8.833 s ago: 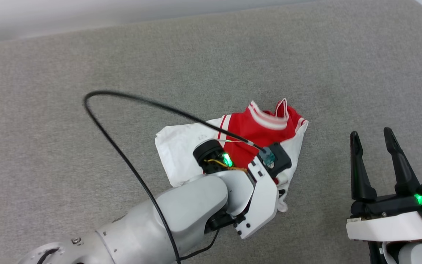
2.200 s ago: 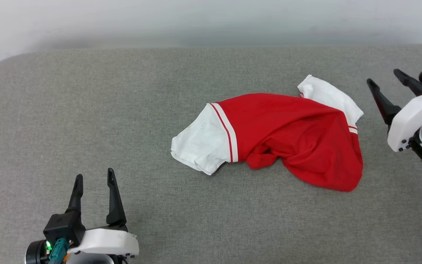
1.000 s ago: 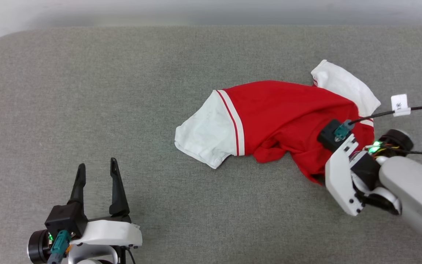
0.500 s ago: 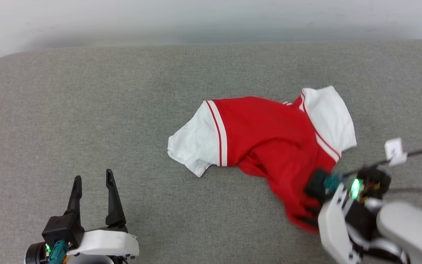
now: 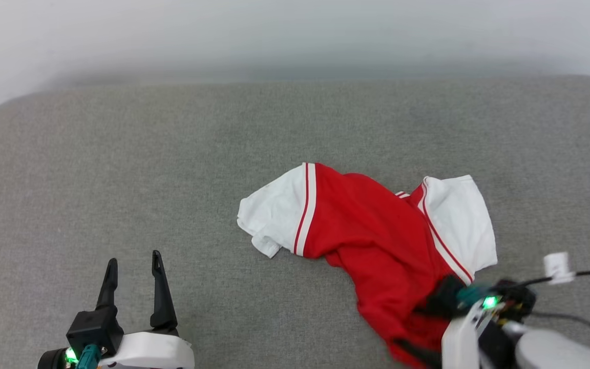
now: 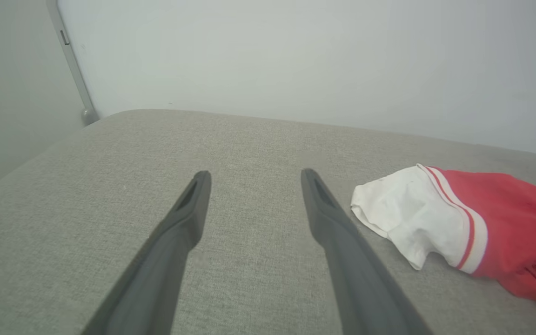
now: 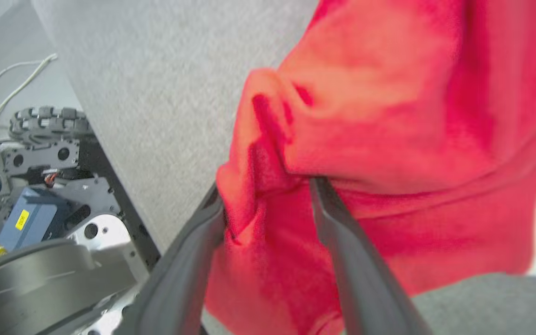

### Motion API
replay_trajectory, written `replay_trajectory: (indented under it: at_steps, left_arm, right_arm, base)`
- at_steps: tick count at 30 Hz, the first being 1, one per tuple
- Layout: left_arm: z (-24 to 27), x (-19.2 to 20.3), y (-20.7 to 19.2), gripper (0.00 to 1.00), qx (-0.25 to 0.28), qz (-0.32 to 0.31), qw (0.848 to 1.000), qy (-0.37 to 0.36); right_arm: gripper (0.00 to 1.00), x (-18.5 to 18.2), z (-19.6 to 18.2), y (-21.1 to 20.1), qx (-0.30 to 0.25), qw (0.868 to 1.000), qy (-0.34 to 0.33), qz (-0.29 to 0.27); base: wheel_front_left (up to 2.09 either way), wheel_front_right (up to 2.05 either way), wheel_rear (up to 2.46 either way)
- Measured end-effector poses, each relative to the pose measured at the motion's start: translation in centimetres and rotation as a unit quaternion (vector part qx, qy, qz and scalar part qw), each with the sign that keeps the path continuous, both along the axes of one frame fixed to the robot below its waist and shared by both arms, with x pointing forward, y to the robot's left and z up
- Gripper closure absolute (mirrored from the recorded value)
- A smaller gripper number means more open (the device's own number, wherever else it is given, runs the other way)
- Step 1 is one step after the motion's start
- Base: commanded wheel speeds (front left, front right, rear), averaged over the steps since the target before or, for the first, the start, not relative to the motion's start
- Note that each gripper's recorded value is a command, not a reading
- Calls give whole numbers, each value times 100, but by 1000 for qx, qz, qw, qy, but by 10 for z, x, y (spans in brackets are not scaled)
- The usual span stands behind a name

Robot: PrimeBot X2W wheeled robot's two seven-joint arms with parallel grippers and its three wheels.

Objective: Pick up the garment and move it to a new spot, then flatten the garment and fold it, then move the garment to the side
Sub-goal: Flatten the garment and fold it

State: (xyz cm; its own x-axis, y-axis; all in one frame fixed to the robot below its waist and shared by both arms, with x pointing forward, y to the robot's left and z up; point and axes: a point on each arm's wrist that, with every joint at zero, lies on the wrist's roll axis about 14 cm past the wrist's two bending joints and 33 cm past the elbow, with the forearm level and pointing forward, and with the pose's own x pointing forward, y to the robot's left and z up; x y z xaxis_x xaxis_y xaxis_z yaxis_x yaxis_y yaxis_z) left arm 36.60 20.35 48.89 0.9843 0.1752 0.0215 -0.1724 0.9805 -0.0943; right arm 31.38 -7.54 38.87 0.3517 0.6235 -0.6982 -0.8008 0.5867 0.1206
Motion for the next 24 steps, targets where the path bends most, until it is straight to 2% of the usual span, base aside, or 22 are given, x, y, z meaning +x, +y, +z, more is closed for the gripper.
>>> replay_trajectory:
  at_steps: [5, 8, 10, 13, 15, 18, 24]
  left_arm:
    - [12, 2, -2, 0, 16, -15, 1000, -19]
    - [26, 10, 0, 0, 31, -26, 998, -39]
    - [33, 14, 1, 0, 42, -34, 997, -49]
    - [42, 25, -1, 0, 63, -54, 995, -62]
    - [48, 33, -4, 0, 76, -70, 992, -69]
    - [58, 51, -9, 0, 91, -97, 989, -69]
    - [73, 94, -26, 0, 117, -159, 979, -50]
  right_arm:
    - [0, 43, 53, -14, 63, 987, -134, -70]
    - [0, 58, 86, -24, 105, 966, -204, -118]
    - [0, 65, 108, -32, 131, 947, -250, -151]
    - [0, 72, 137, -48, 164, 911, -315, -208]
    - [0, 73, 148, -62, 173, 887, -351, -243]
    - [0, 71, 152, -78, 181, 859, -378, -295]
    - [0, 62, 145, -94, 190, 818, -401, -367]
  base:
    - [0, 0, 0]
    - [0, 0, 0]
    - [0, 0, 0]
    - [0, 0, 0]
    - [0, 0, 0]
    - [0, 0, 0]
    - [0, 0, 0]
